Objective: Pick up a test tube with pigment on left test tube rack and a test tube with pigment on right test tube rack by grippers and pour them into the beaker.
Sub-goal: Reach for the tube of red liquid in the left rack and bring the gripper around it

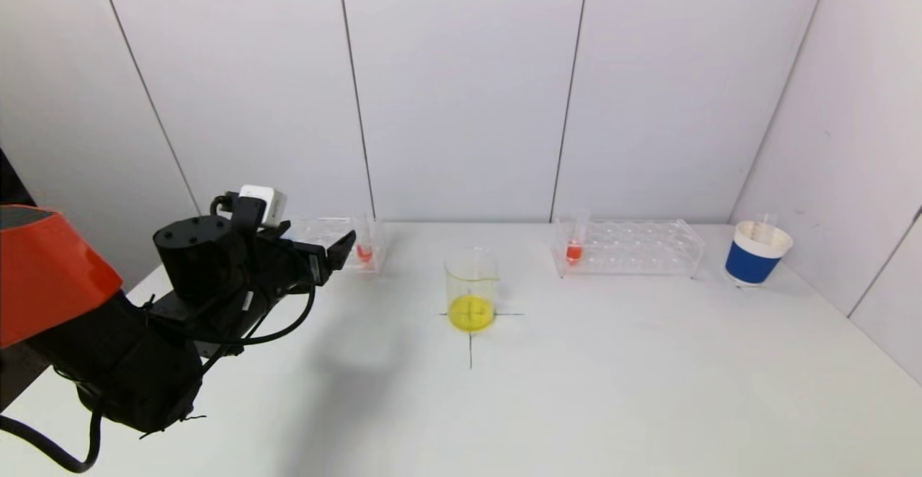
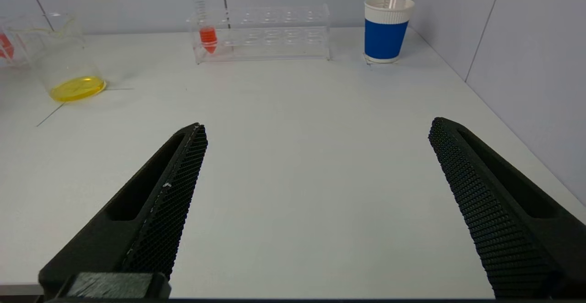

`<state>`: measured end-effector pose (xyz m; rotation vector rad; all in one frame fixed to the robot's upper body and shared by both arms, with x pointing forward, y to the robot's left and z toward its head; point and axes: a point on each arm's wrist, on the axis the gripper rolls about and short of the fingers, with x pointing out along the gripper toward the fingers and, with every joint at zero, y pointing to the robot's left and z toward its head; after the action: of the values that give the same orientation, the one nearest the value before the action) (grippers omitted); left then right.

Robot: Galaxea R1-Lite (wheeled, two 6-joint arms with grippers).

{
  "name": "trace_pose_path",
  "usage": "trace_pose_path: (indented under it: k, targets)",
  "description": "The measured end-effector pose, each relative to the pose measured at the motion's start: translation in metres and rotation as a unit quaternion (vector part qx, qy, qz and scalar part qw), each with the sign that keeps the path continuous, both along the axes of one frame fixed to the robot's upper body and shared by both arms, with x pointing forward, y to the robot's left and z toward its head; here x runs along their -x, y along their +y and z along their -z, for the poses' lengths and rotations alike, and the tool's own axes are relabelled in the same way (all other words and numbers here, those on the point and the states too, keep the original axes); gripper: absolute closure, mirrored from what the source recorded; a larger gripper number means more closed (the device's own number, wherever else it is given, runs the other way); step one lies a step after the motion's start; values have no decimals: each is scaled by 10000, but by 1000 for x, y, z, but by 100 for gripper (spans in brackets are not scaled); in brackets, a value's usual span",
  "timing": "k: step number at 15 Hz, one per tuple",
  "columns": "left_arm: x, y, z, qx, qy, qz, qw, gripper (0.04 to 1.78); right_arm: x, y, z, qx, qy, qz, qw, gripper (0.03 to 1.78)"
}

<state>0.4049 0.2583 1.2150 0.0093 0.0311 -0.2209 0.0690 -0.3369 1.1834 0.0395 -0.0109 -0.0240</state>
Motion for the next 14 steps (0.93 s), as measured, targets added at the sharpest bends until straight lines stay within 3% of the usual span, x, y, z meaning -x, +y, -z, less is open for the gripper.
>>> trace_pose_path:
  k: [7, 14]
  targets:
    - [-26, -8, 29, -14, 46, -1, 10000, 6, 0, 0, 0, -2, 1, 2, 10000, 5]
    - [-48, -14, 40, -34, -21, -135, 9999, 6, 0, 0, 0, -2, -2, 4, 10000, 5]
